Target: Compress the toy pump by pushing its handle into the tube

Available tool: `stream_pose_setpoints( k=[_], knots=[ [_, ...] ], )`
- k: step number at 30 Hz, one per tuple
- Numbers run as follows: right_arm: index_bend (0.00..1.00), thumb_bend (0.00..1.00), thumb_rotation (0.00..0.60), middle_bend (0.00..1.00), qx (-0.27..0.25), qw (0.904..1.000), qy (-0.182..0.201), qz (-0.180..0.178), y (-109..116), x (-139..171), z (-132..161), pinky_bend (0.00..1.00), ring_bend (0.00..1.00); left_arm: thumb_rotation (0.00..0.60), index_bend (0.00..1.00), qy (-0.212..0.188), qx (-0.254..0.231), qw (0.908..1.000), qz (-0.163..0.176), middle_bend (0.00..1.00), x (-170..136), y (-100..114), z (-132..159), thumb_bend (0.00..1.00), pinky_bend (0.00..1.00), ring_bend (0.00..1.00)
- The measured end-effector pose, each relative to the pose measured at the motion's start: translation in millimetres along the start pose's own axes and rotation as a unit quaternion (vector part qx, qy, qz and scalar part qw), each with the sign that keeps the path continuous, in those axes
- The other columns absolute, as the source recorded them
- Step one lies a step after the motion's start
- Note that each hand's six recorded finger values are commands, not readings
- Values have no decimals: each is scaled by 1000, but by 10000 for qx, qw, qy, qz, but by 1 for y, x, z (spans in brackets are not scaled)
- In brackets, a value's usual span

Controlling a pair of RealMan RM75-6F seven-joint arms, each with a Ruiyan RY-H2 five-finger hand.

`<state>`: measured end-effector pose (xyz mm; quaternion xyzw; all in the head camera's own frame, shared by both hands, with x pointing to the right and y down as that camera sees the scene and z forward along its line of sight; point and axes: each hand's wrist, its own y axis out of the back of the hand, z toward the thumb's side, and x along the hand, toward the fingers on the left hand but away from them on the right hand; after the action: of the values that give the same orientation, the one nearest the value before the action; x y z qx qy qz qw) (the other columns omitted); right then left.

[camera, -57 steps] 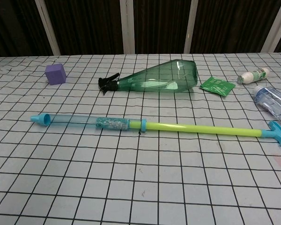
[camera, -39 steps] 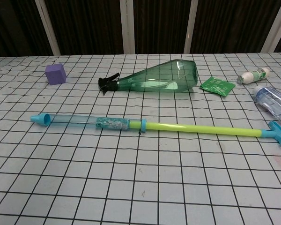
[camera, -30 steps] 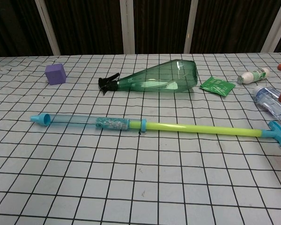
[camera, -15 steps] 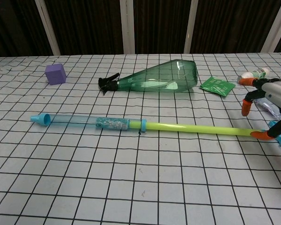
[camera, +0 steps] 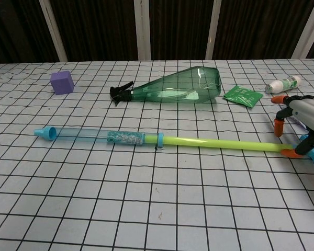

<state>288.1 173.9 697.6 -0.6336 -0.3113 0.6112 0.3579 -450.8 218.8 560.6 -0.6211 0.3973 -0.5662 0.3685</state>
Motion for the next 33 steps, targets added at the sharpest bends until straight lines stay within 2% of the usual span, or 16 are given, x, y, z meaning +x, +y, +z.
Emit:
stream_pose_setpoints(
  k=[14, 24, 33],
  knots=[
    [539, 294, 600, 98, 96, 9998, -125, 130, -5, 1, -11, 0, 0, 600, 0, -38, -6, 10000, 28, 0, 1, 1, 2, 77, 0, 0],
    [548, 465, 600, 98, 131, 9995, -191, 234, -10, -1, -14, 0, 0, 600, 0, -44, -2, 10000, 39, 0, 1, 1, 3, 77, 0, 0],
    [598, 478, 600, 106, 104, 9993, -178, 314, -12, 2, -14, 0, 0, 600, 0, -87, 13, 10000, 15, 0, 1, 0, 6, 78, 0, 0]
  ],
)
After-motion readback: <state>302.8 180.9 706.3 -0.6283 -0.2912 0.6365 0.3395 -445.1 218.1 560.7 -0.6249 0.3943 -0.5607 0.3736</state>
